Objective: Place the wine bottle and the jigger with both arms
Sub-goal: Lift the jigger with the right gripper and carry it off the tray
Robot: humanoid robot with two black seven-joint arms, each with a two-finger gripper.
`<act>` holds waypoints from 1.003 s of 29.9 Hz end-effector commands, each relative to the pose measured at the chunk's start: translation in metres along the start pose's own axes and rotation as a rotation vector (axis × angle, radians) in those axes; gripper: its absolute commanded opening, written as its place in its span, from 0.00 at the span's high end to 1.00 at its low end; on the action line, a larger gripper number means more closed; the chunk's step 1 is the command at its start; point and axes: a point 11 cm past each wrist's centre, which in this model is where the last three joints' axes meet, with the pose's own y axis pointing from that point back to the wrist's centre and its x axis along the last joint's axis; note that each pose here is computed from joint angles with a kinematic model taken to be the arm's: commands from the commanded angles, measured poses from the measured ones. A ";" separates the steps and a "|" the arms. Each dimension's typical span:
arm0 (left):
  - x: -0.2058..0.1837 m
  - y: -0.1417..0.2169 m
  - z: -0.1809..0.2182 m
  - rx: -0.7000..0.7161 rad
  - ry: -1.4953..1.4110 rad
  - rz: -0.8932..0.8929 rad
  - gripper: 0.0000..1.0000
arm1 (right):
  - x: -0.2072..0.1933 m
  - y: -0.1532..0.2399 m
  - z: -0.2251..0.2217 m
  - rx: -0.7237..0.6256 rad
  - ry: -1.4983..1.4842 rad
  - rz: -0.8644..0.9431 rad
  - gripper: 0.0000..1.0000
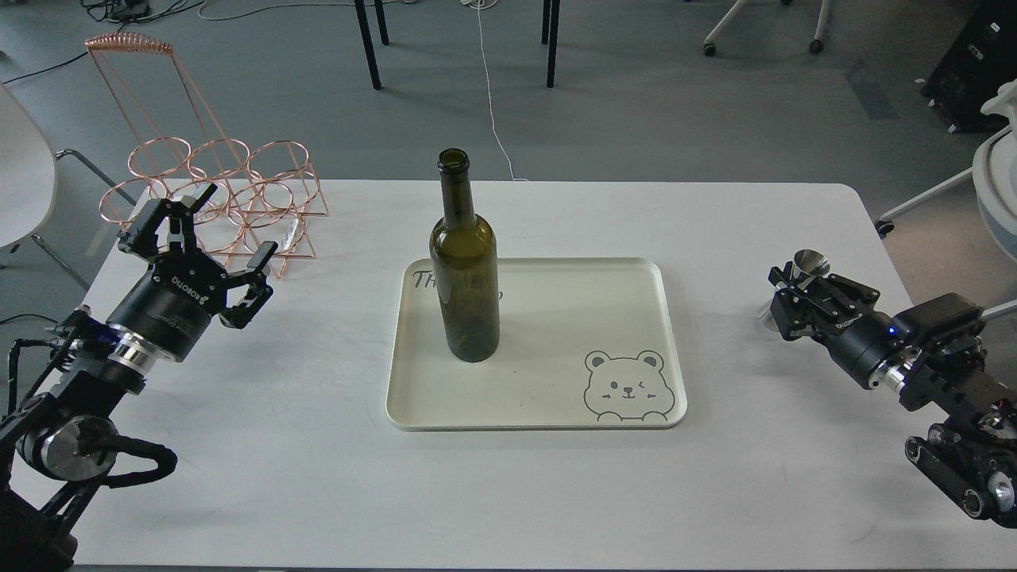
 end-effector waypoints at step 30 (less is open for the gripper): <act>0.000 0.000 0.000 0.003 -0.002 0.000 0.02 | 0.002 0.079 0.032 -0.003 0.028 -0.116 0.07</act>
